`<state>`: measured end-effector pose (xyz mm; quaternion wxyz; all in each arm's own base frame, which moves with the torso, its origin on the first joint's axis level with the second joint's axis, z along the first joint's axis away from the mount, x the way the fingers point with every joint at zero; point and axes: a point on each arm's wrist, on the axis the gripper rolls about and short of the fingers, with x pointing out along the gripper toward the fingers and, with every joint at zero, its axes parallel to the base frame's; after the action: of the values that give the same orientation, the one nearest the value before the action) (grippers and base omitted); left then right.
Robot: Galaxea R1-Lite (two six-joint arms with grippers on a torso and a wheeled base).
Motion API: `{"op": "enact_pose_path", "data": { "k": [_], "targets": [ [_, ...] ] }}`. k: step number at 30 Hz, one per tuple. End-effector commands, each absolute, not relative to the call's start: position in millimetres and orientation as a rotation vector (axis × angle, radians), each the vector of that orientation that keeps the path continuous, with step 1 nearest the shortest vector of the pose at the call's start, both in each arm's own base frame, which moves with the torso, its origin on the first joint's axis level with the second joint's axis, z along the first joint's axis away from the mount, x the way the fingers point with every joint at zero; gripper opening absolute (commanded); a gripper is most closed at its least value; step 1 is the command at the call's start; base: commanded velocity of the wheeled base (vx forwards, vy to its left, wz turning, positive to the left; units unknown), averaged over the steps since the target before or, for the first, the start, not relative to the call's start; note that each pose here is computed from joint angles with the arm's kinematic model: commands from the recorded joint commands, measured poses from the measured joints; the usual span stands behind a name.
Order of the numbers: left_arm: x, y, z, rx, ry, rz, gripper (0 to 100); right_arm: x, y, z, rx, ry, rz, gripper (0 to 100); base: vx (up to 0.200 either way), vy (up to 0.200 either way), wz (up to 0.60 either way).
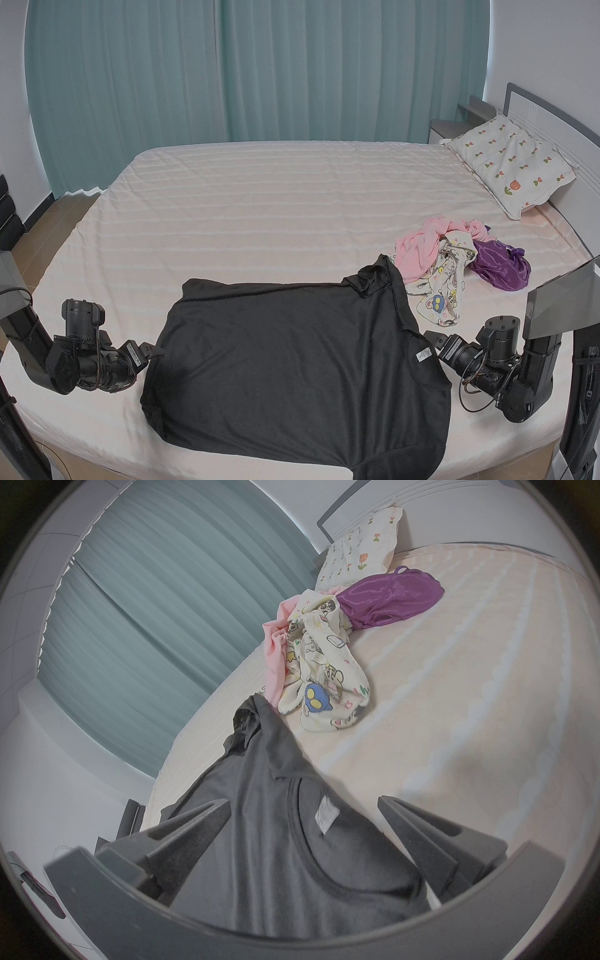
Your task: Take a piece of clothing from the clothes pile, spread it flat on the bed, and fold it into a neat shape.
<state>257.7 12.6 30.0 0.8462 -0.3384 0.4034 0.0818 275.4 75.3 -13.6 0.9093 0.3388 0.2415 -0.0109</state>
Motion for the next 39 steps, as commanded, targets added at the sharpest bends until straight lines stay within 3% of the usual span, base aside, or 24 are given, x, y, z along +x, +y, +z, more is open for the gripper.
{"op": "enact_pose_path", "data": {
  "k": [1, 7, 24, 39],
  "targets": [
    [242.7, 10.0, 20.6, -0.72, 0.898, 0.16, 100, 274.5, 77.3, -14.5, 0.696, 0.505, -0.016, 100, -0.2, 0.2, 0.0],
    [241.1, 9.2, 15.1, -0.716, 0.911, 0.16, 100, 274.4, 77.7, -14.9, 0.697, 0.507, -0.015, 100, -0.067, 0.2, 0.0],
    [237.1, -21.0, 5.0, -0.727, 0.994, 0.119, 100, 274.3, 79.5, -14.4, 0.696, 0.506, -0.008, 100, 0.0, 0.0, 0.0],
    [230.9, -32.2, 4.1, -0.729, 1.023, 0.105, 100, 274.0, 79.4, -14.0, 0.696, 0.506, -0.008, 100, 0.0, -0.2, 0.0]
  ]
}}
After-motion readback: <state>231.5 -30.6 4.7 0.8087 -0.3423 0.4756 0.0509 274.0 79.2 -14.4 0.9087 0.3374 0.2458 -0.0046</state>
